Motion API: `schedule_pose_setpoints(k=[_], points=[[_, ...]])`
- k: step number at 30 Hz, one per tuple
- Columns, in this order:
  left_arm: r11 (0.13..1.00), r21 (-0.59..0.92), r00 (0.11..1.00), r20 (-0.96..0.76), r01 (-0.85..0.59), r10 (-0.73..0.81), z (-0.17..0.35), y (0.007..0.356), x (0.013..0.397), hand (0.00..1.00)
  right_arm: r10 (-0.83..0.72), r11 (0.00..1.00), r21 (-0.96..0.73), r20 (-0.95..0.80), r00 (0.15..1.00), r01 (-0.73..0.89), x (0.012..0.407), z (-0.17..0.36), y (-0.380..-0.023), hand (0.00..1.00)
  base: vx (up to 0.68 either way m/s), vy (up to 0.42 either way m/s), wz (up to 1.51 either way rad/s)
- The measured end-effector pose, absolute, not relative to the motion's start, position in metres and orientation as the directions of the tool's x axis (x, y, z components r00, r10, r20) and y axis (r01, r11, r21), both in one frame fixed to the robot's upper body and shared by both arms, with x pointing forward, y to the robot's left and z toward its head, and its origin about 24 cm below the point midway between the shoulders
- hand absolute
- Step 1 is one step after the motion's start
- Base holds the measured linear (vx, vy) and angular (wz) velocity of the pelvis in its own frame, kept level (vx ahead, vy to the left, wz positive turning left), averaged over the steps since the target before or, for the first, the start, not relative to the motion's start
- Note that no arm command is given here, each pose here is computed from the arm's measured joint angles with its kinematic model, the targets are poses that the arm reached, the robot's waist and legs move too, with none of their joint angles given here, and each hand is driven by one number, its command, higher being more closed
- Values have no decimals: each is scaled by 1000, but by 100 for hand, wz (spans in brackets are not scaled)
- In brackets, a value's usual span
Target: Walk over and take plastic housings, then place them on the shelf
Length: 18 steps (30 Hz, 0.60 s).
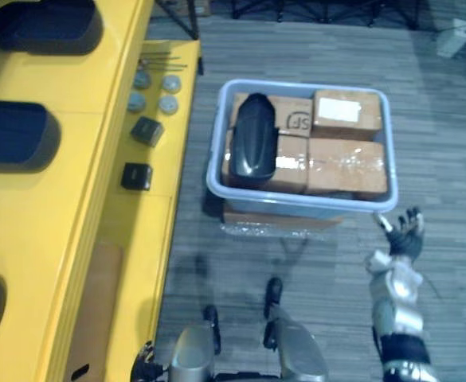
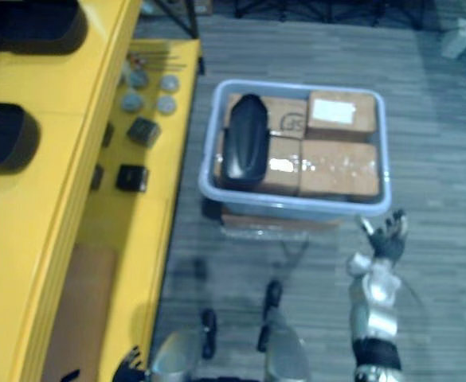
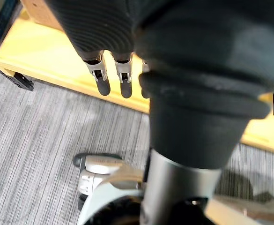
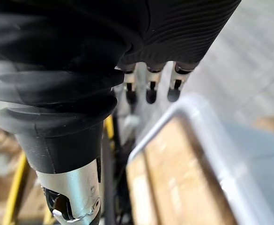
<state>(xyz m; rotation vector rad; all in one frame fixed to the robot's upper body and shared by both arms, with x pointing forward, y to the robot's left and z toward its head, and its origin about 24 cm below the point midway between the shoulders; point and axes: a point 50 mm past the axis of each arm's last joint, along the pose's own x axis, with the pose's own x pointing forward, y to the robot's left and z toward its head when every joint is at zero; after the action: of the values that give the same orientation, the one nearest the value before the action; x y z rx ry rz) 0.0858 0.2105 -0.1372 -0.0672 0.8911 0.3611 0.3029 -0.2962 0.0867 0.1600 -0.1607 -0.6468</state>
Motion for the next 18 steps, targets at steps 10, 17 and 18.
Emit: schedule_pose_setpoints(k=[10,17,18], points=[[902,-22,539,-808,-432,238,-142,202,91,0,-595,795,103,321,737,597,365,220,-302,0,-56,105,36],[916,-77,526,-836,-394,156,-149,182,85,0,-672,730,15,196,714,683,368,230,-331,0,-59,104,13],[922,-76,523,-839,-380,147,-150,180,84,0,-692,713,15,178,700,701,368,232,-334,0,-85,53,9]])
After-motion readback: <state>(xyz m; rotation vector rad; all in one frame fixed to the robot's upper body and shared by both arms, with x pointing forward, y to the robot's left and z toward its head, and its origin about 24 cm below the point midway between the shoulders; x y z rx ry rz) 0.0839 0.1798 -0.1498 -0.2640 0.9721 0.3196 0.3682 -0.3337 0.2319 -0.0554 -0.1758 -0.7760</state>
